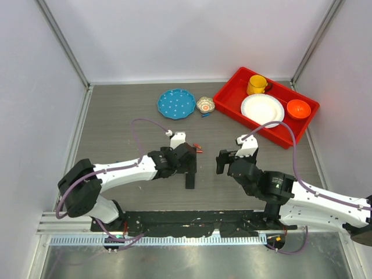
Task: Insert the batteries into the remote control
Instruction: Pick up the remote control from the center of the board.
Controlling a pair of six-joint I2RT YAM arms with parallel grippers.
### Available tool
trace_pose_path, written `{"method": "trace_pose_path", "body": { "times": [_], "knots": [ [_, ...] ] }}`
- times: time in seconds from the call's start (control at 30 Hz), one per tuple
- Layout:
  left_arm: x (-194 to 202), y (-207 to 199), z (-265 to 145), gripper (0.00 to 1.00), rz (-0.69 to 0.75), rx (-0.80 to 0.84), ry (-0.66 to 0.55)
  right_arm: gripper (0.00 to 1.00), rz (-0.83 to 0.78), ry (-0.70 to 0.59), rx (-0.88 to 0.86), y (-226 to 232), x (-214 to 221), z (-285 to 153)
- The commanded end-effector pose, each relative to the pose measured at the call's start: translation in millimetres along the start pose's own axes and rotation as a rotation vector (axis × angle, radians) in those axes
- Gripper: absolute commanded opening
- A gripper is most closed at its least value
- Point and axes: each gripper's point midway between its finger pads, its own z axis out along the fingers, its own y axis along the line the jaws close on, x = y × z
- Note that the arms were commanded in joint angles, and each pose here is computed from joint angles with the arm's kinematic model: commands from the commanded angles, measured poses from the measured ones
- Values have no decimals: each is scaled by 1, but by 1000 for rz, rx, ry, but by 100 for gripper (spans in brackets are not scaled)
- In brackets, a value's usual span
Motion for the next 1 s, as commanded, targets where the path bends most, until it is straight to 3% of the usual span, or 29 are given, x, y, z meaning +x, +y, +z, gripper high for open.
{"method": "trace_pose_path", "body": {
  "times": [0.0,0.27,0.4,0.67,0.97],
  "knots": [
    [-20,-33,0,99,8,95,-30,91,30,3,-13,5,3,3],
    [0,-41,32,99,98,32,81,90,39,26,-23,11,8,5],
    [6,-42,41,91,107,17,99,91,57,26,-32,10,7,2],
    [12,-35,52,88,103,-22,117,90,83,11,-38,5,-1,-5],
    [14,-28,60,71,101,-83,131,90,102,12,-35,2,0,-8]
  ]
}}
